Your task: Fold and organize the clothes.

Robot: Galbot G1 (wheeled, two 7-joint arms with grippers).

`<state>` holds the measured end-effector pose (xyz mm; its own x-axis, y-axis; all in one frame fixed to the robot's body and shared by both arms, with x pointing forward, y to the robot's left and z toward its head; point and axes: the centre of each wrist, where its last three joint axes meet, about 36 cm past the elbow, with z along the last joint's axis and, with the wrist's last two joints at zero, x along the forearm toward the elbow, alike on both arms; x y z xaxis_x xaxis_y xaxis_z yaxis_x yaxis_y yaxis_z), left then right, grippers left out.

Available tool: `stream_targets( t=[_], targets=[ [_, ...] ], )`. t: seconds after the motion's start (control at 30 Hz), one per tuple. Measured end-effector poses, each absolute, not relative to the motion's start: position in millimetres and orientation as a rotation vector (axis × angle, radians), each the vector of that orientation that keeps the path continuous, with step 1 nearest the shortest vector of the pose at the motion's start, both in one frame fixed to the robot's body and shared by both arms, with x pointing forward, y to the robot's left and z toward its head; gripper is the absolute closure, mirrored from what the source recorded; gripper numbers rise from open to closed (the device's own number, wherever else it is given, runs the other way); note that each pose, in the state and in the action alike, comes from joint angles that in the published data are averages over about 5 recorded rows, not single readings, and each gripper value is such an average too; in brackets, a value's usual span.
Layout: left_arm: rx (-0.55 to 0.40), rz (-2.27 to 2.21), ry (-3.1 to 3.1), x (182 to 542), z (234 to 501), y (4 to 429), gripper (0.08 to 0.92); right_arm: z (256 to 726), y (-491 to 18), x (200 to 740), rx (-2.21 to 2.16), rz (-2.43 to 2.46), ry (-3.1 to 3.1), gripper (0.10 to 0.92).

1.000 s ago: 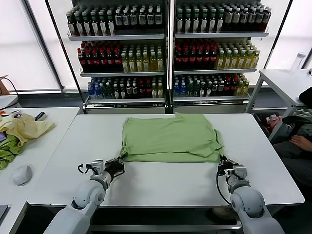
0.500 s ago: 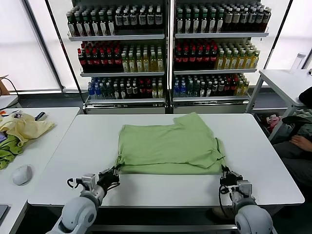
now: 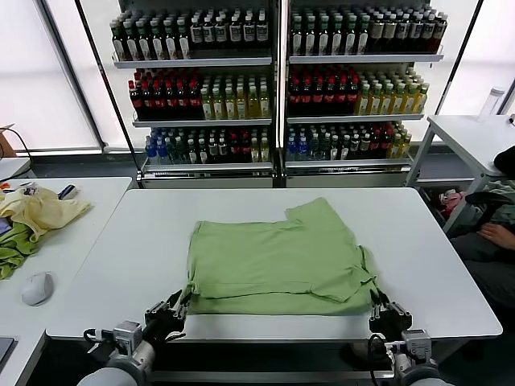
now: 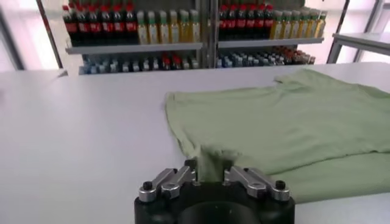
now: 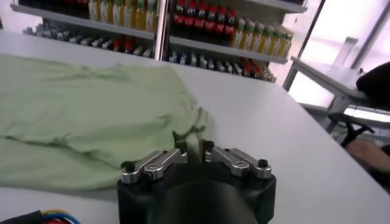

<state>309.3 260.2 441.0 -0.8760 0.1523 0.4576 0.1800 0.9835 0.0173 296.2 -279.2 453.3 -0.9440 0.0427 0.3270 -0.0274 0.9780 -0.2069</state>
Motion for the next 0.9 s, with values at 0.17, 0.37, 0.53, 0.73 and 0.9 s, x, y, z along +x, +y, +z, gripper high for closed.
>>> stream_targets(
  t=[0.17,0.37,0.53,0.73,0.9],
  targets=[
    [-0.197,-0.132,-2.687,318,445,269,0.43,462,-285,316,-0.019,0.304,-2.827,0.428],
    [-0.149,-0.155,-2.72,350,446,279,0.259,463,-291,364,-0.015,0.257,-2.845,0.26],
    [-0.147,-0.133,-2.734,389,444,278,0.183,458,-290,417,0.014,0.205,-2.836,0.202],
    [-0.157,-0.136,-2.722,442,433,270,0.177,449,-283,481,0.046,0.179,-2.8,0.199],
    [-0.157,-0.151,-2.707,482,425,261,0.177,444,-275,526,0.057,0.173,-2.775,0.199]
  ],
)
